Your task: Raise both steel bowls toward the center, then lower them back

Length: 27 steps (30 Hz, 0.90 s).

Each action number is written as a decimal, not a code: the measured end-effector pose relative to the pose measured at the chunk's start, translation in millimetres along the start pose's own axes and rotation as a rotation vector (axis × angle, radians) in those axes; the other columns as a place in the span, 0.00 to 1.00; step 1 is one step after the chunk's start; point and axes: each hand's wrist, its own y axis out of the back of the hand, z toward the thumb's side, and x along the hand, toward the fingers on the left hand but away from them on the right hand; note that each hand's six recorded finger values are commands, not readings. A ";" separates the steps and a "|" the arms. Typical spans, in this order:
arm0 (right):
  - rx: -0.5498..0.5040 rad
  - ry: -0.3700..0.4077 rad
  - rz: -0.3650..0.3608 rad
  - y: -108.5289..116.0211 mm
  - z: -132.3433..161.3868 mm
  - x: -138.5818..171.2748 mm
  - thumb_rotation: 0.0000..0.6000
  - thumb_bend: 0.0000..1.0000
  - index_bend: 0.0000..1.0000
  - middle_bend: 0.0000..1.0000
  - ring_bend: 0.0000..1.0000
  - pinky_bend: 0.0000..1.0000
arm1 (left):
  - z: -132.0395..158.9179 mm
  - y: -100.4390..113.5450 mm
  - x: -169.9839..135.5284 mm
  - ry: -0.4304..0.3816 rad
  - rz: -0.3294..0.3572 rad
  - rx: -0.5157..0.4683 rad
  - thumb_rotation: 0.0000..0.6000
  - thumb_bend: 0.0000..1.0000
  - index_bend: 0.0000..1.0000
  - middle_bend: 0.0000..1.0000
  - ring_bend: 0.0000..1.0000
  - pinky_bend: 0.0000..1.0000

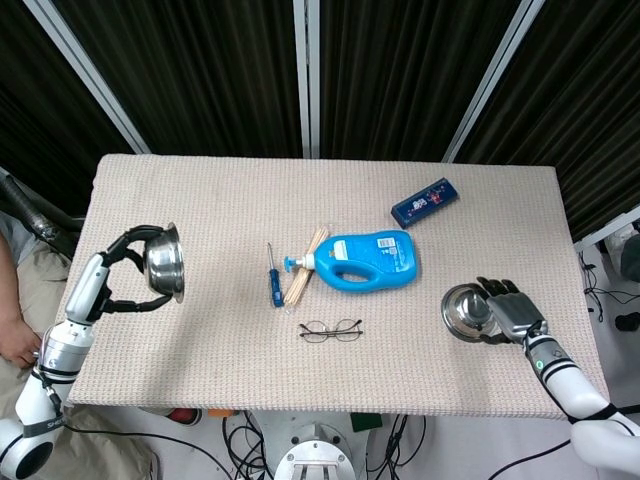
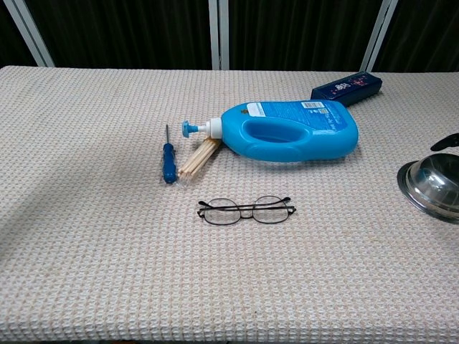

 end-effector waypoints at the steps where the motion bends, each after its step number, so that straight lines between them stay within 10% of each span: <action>1: -0.001 -0.002 0.003 -0.8 0.0 -1.0 0.97 0.00 0.00 0.00 0.00 0.00 | -0.4 0.1 -0.2 0.001 0.000 0.000 1.00 0.09 0.57 0.48 0.41 0.56; 7: -0.003 0.000 -0.025 -0.5 5.5 -7.2 1.00 0.01 0.00 0.10 0.07 0.00 | -2.1 1.2 -0.4 0.006 0.001 -0.001 1.00 0.09 0.57 0.48 0.41 0.56; 13: 0.000 -0.001 -0.098 4.8 9.5 -10.1 1.00 0.12 0.33 0.33 0.36 0.00 | -2.9 0.5 -0.2 0.006 -0.004 -0.002 1.00 0.09 0.57 0.47 0.40 0.56; 27: -0.065 0.001 -0.220 23.8 2.0 5.5 1.00 0.25 0.64 0.49 0.46 0.03 | -1.2 3.0 -3.0 -0.003 0.000 -0.004 1.00 0.09 0.57 0.47 0.40 0.56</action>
